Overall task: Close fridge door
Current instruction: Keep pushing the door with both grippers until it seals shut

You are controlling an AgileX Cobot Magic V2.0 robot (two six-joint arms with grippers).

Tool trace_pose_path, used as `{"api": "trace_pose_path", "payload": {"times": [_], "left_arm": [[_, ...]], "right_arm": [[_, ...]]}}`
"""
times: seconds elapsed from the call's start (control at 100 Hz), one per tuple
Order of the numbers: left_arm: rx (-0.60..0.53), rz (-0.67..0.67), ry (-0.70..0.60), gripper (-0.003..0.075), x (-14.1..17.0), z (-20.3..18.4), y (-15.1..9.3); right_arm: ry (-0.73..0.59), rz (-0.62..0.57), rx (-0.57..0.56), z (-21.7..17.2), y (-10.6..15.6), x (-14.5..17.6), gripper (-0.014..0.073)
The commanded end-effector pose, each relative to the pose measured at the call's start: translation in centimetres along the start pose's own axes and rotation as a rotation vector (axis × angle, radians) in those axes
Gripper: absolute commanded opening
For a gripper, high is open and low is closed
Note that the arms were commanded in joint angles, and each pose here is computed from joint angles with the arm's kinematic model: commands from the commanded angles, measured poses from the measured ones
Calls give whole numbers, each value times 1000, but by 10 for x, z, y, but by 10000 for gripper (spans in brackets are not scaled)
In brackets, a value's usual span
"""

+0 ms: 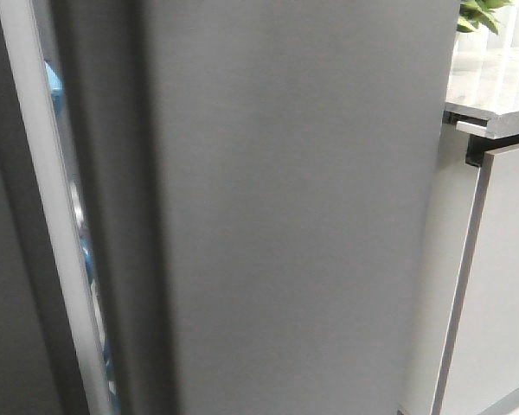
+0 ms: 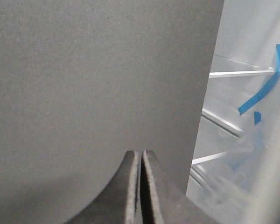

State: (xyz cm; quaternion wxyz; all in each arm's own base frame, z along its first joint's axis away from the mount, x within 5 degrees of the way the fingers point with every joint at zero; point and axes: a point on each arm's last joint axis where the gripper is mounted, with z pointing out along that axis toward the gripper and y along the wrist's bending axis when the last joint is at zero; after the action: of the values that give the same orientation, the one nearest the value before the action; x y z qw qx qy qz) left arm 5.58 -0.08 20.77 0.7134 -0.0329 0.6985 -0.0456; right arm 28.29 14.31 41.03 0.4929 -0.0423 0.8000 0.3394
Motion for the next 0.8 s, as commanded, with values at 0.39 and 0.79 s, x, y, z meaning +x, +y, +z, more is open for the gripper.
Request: {"api": "trace_pose_path", "payload": {"times": [0.39,0.79], "left_arm": [[11,-8,-65,-20,5,0,0],[11,-8,-65,-20,5,0,0]], "right_arm": [[-244,-338,83,81,1,-37,-71],[-253,-351,79,72,5,-41,-71]]}}
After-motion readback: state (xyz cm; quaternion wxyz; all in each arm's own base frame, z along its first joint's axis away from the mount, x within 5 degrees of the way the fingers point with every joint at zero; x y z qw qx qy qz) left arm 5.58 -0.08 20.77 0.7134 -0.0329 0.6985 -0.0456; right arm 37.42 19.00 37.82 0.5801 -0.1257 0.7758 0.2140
